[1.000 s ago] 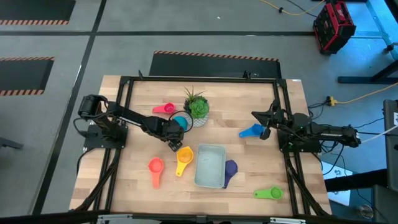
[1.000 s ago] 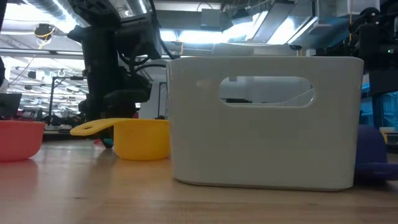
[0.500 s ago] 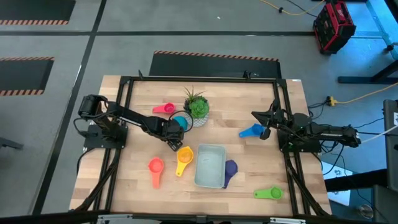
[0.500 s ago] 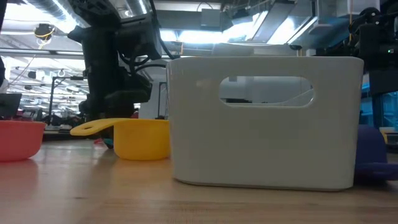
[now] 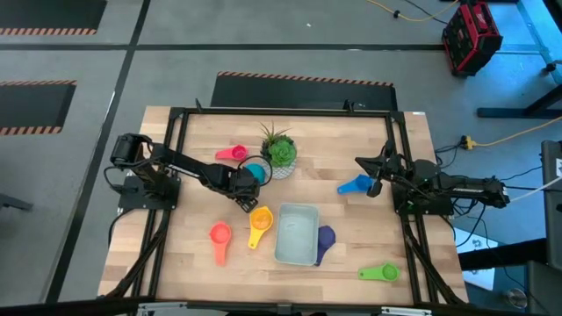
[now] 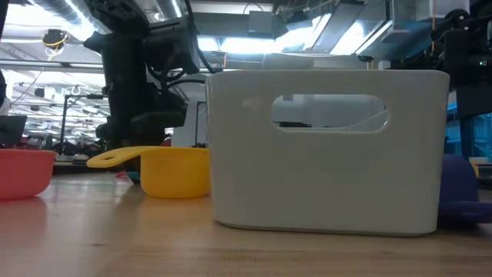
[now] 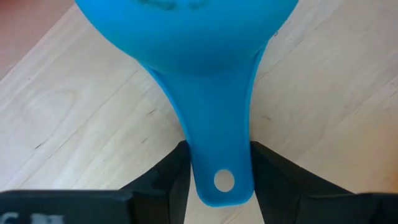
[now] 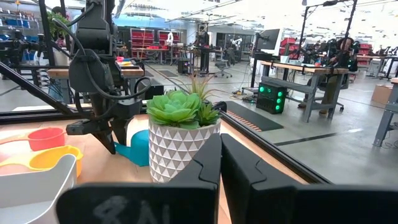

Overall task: Nest measuring cups in basket
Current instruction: Adjust the light blue measuring cup

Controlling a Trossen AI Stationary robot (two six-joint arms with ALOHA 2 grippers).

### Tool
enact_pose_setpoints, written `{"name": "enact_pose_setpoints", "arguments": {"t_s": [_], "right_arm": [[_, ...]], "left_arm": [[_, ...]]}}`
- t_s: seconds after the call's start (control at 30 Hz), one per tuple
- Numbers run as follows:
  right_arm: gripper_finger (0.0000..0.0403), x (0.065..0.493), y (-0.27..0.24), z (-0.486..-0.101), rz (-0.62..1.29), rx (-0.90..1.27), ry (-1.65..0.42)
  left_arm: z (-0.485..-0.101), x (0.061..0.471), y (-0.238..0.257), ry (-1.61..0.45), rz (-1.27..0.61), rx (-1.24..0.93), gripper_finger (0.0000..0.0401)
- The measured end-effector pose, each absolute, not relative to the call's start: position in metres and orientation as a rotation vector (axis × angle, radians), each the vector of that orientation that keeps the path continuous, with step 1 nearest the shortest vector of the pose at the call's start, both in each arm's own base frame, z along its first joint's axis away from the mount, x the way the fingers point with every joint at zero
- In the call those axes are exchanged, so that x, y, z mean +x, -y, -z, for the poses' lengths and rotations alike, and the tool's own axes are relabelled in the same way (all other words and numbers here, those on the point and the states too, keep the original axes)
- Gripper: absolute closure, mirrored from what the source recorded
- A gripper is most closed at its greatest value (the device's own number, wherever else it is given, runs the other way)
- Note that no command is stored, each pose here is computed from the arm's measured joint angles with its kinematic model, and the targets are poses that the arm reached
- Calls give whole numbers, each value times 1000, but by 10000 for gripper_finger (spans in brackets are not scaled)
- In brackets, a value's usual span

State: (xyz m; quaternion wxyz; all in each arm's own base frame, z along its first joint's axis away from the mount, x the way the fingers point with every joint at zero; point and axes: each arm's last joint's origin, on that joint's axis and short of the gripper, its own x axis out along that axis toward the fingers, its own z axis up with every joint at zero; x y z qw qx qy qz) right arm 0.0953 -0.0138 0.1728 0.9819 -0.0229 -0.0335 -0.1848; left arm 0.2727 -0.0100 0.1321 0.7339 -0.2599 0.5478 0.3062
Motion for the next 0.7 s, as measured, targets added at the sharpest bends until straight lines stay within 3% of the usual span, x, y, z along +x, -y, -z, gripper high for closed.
{"name": "enact_pose_setpoints", "arguments": {"t_s": [0.7], "right_arm": [[391, 95, 14, -173, 372, -46, 68]], "left_arm": [[-174, 261, 13, -1112, -563, -714, 261]]}}
